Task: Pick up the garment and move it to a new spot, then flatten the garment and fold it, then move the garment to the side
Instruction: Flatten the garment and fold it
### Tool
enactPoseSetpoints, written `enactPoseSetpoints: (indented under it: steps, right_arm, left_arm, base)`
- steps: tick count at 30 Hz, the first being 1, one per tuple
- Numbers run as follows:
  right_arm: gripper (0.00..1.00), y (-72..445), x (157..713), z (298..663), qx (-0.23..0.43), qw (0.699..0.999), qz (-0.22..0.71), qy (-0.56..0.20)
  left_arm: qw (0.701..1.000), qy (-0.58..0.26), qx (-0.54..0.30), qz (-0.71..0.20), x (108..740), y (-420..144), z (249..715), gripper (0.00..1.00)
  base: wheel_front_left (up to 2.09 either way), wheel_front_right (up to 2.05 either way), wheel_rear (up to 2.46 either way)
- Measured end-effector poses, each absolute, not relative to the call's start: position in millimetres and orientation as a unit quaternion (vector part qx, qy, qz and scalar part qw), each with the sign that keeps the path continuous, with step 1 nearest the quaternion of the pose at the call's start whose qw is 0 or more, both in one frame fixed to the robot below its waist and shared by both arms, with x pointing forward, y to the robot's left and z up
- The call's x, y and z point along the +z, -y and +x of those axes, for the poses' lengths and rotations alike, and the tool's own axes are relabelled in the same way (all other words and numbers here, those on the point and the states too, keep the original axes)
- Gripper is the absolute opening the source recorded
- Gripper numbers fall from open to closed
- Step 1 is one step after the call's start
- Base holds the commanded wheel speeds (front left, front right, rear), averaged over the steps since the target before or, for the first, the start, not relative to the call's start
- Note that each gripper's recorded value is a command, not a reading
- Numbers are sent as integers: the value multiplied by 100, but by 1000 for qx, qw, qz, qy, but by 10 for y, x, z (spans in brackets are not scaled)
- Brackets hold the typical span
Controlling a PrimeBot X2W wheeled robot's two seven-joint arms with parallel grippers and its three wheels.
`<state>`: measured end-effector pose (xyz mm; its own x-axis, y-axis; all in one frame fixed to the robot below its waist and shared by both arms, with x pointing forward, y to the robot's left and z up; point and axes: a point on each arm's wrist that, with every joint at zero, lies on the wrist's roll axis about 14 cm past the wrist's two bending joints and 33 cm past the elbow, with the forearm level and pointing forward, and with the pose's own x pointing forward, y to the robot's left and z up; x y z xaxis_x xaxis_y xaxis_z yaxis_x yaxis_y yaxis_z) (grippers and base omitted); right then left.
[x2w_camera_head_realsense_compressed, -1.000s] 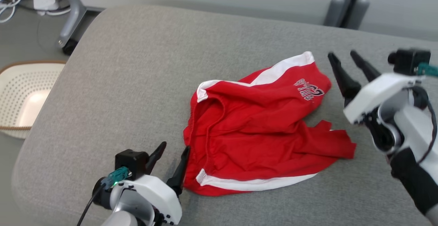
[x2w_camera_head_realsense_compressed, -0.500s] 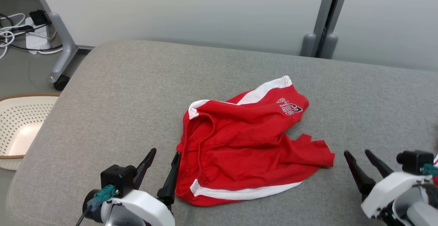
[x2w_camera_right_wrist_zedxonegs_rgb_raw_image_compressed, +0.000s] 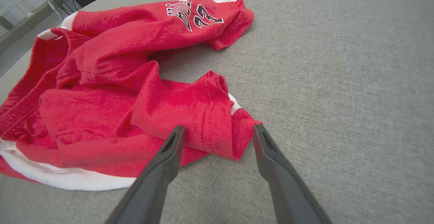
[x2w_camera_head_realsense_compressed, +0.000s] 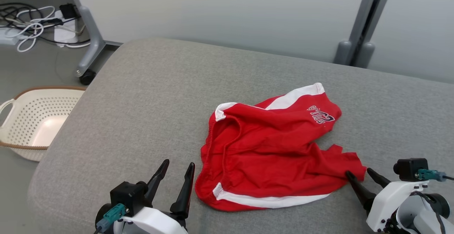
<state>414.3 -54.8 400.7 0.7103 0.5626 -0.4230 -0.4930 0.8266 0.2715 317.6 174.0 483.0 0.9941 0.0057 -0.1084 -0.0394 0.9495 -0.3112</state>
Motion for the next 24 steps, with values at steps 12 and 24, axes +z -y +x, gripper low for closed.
enactPoseSetpoints:
  steps: [12, 24]
  right_arm:
    - [0, 204, 4278, 4386, 319, 916, 102, -219]
    - [0, 93, 4534, 5083, 312, 917, 103, -226]
  left_arm:
    - [985, -57, 38, -161, 4759, -1887, 3150, 100]
    - [984, -71, 26, -164, 4682, -1805, 3345, 100]
  base:
    - [0, 0, 0]
    - [0, 0, 0]
